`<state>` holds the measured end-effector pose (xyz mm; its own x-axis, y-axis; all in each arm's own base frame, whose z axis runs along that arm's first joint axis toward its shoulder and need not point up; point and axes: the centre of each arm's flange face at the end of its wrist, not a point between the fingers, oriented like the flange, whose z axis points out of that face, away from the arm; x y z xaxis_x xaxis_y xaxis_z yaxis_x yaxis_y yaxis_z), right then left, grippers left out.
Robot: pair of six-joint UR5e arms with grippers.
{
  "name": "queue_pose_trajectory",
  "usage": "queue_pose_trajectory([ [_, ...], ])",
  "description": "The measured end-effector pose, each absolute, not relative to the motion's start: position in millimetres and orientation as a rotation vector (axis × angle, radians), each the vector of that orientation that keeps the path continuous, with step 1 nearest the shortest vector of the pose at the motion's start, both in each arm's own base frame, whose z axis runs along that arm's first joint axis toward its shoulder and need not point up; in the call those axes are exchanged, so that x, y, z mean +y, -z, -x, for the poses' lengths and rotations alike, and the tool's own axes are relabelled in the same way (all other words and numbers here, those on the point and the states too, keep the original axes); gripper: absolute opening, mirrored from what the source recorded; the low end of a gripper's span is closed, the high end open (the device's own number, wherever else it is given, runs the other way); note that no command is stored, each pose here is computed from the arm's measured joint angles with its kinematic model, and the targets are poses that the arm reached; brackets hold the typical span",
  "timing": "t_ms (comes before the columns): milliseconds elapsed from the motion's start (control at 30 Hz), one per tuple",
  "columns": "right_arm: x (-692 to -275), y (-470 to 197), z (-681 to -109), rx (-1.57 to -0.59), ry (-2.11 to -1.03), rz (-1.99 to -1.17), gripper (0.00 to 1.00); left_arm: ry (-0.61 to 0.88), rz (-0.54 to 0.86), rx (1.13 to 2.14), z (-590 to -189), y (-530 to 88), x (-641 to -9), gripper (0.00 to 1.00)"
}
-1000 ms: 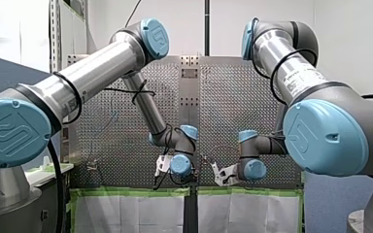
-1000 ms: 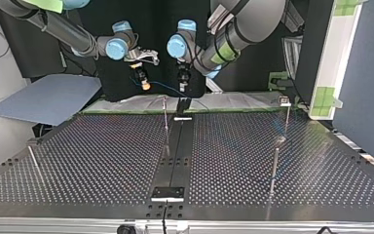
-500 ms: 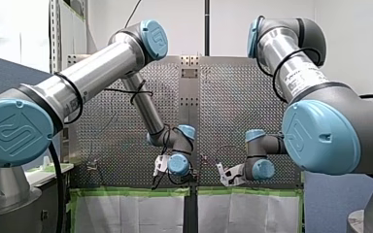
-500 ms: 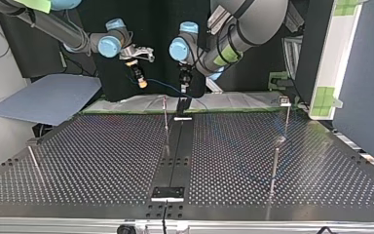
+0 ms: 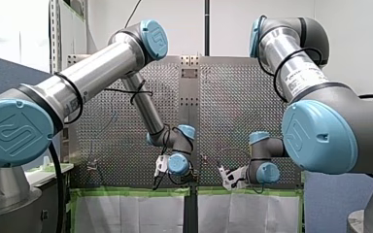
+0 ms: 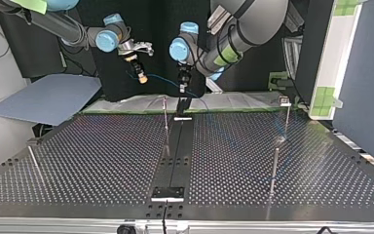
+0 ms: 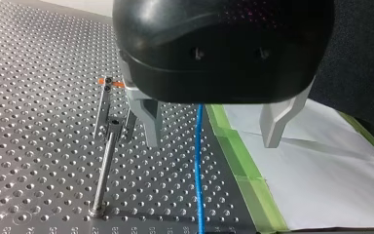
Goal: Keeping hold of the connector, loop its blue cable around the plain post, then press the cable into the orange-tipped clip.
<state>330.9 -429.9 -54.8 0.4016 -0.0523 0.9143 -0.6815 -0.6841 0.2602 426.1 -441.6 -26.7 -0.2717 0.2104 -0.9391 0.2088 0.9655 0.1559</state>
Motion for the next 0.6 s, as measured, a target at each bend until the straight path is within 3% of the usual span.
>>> queue_pose_trajectory([
  [267,-423.3,47.4,-328.1,-0.589,-1.322,-2.044,0.00,0.027,-0.286,1.861,-426.9,27.0,-441.8,1.00],
  [600,-422.1,30.0,-329.3,-0.574,-1.418,-1.985,0.00,0.109,-0.267,1.845,-429.4,26.0,-447.8,1.00],
])
